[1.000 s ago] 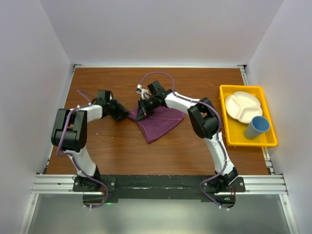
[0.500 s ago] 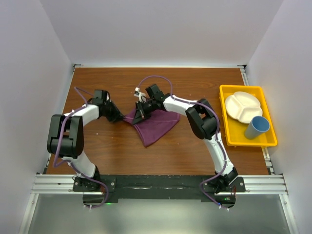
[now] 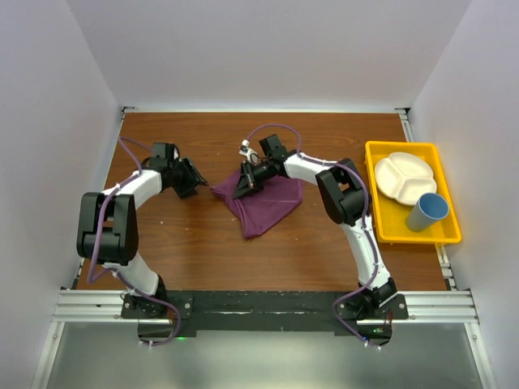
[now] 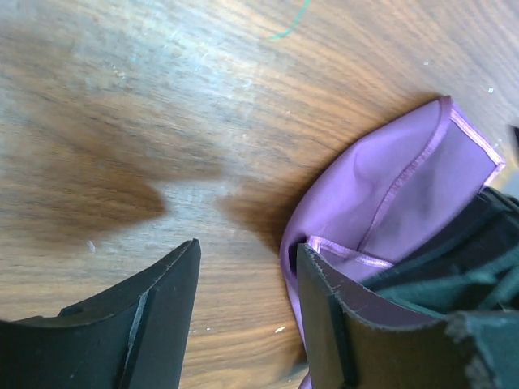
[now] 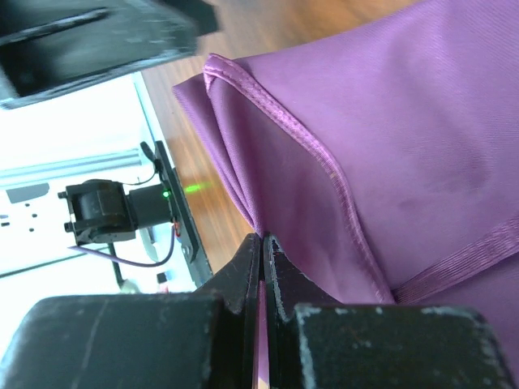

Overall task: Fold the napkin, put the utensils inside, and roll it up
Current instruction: Roll the napkin with the utensil

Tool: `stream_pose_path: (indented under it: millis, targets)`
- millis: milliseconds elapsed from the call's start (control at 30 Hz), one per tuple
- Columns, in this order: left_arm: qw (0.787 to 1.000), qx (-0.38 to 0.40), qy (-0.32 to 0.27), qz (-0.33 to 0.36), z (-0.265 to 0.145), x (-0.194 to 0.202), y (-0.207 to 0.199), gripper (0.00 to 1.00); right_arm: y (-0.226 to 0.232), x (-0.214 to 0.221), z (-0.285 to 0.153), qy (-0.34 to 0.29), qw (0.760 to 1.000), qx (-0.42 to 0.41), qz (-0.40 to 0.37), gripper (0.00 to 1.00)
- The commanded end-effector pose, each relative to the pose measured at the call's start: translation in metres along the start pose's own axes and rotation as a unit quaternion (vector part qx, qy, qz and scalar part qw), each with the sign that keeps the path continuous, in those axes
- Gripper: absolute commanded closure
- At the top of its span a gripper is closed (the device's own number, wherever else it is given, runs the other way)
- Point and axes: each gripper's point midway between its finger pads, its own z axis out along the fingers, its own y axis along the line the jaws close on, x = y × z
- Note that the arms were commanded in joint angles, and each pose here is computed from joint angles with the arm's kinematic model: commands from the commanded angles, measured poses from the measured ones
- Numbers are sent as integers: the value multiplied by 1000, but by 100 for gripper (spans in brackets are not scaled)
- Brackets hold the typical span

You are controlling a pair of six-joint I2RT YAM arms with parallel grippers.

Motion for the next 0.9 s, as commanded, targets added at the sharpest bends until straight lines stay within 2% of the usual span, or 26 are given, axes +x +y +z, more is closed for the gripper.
stream_pose_path:
  millis: [0,233,467,600,867]
  targets:
    - [997,47,-41,39,-23,-19,-29,44,-5,7,1,16,1000,-15,20,100]
    - [993,105,-25,49,-27,0,-50,50,-24,11,0,16,999,-2,33,100]
    - [987,154,25,48,-11,33,-67,67,-38,10,-6,7,999,17,42,100]
    - [979,193,30,49,-8,37,-85,72,-47,9,-8,1,998,36,55,100]
    - [975,215,47,37,7,48,-91,83,-64,6,-10,-2,994,79,72,100]
